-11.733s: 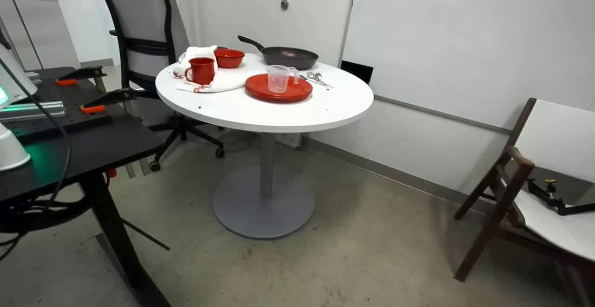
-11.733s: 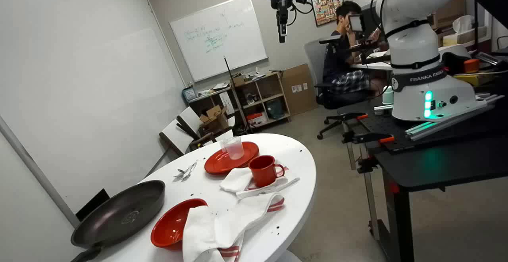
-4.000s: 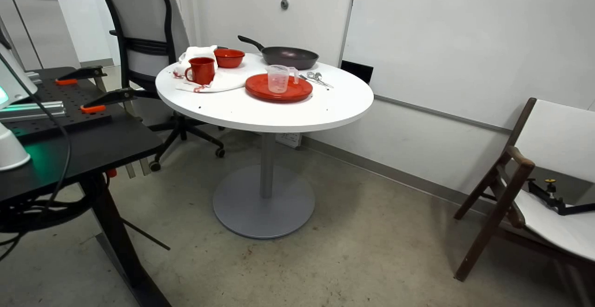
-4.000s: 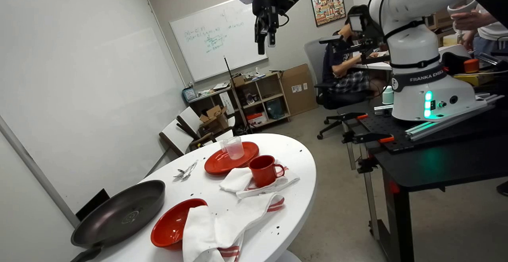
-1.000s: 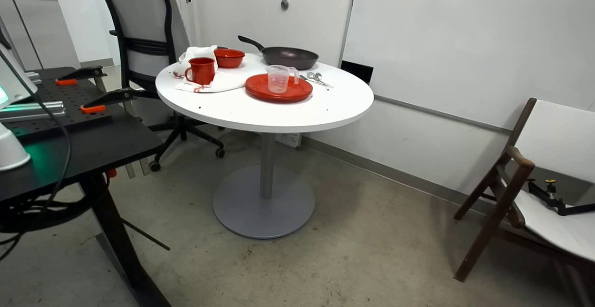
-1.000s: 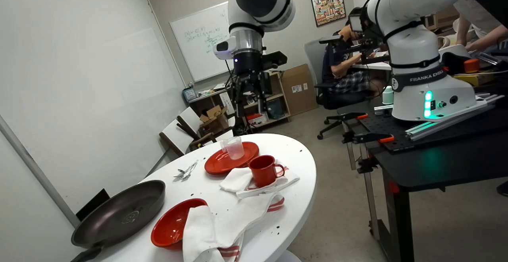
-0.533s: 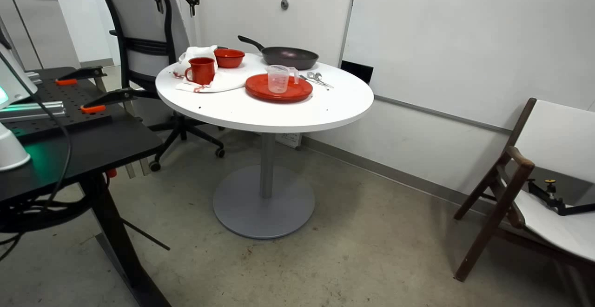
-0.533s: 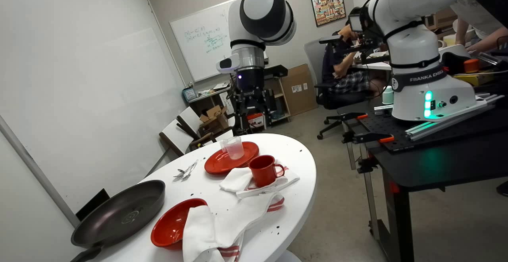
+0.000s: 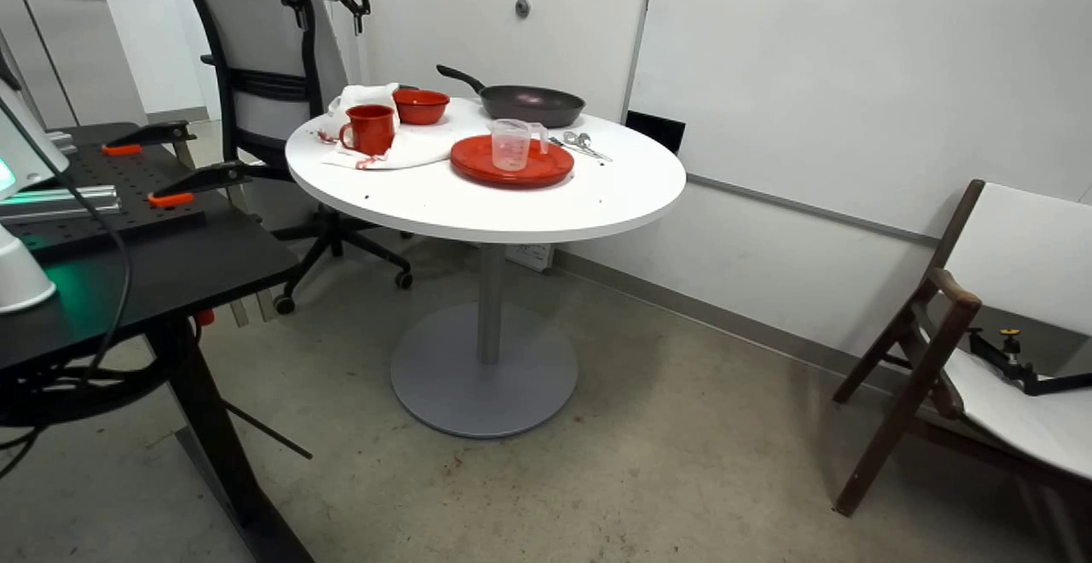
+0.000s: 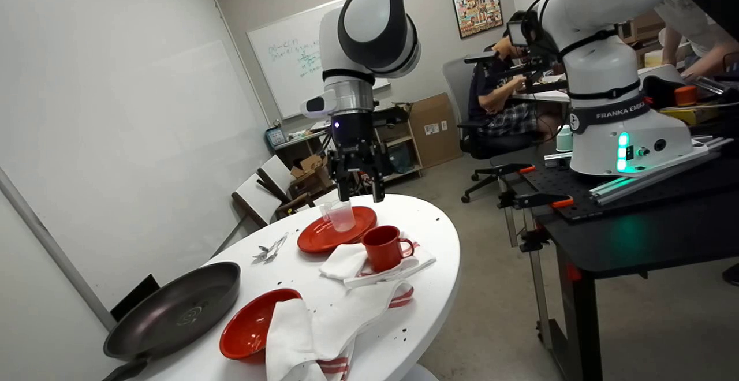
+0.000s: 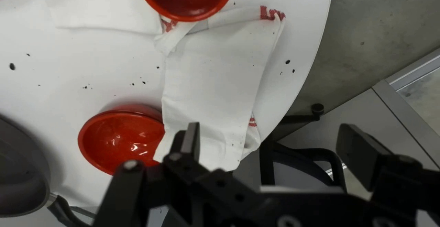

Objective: Use the tea towel to wipe the table

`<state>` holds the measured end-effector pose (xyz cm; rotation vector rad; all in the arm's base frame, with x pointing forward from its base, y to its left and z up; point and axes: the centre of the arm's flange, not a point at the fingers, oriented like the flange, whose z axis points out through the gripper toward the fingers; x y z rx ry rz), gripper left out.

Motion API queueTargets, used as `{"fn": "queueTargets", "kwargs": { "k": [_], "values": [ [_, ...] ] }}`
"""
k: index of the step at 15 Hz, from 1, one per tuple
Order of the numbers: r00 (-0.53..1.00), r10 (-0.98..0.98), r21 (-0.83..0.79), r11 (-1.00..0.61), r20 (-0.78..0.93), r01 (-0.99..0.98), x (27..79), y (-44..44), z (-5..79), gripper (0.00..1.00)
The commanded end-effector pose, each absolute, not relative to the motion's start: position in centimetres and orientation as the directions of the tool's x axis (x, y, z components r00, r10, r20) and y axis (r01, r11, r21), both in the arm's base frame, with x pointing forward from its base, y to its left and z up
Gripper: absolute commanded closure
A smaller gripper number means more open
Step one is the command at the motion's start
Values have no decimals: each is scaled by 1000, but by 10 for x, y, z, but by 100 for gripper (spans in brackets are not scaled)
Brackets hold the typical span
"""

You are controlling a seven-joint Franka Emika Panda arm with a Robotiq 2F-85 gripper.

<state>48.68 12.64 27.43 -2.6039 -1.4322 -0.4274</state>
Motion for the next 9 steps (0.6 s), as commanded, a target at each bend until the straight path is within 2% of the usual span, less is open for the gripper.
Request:
{"fn": "queueTargets", "kwargs": {
  "k": [1, 9],
  "values": [
    [462, 825, 4, -490, 325, 872, 511, 149, 264, 0],
    [387, 884, 22, -407, 262, 913, 518, 168, 248, 0]
  ]
}}
